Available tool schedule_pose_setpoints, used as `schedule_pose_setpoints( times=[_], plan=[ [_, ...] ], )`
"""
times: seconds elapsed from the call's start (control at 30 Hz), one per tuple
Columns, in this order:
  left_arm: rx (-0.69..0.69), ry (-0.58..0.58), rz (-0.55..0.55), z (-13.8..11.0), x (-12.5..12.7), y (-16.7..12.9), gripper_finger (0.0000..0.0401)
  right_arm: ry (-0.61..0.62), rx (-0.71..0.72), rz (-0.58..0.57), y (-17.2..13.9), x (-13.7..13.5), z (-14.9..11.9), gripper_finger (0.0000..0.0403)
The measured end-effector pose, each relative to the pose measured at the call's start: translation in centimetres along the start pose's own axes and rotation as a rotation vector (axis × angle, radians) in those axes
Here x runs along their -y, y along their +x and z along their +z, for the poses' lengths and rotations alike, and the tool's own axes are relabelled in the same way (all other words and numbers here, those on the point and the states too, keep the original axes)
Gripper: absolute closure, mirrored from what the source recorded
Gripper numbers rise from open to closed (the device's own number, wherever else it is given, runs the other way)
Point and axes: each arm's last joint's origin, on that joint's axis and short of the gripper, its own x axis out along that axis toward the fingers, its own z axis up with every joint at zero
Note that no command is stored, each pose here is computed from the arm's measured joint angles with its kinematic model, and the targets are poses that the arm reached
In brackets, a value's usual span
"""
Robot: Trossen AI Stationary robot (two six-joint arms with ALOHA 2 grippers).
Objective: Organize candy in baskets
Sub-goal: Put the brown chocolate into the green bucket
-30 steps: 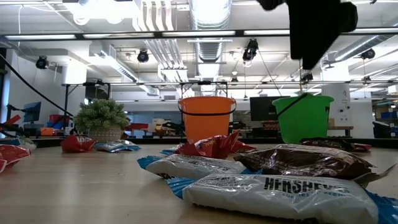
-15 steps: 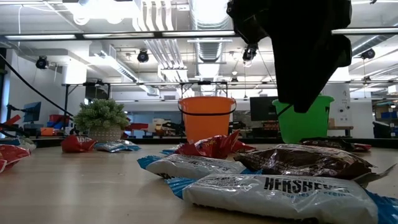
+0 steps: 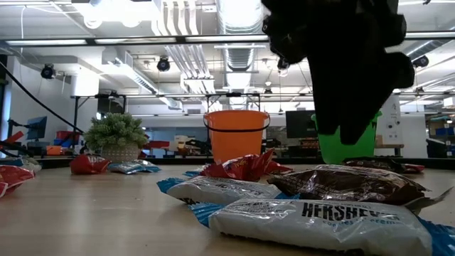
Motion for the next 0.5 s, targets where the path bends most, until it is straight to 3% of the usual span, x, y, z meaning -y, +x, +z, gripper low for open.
schedule_pose_setpoints(
  times=[0.5],
  plan=[
    [-0.004,-0.001,-0.017,0.0,0.0,0.0,0.0284,0.056,-0.020,0.055,2.3,0.9,-0.5,0.0202]
  ],
)
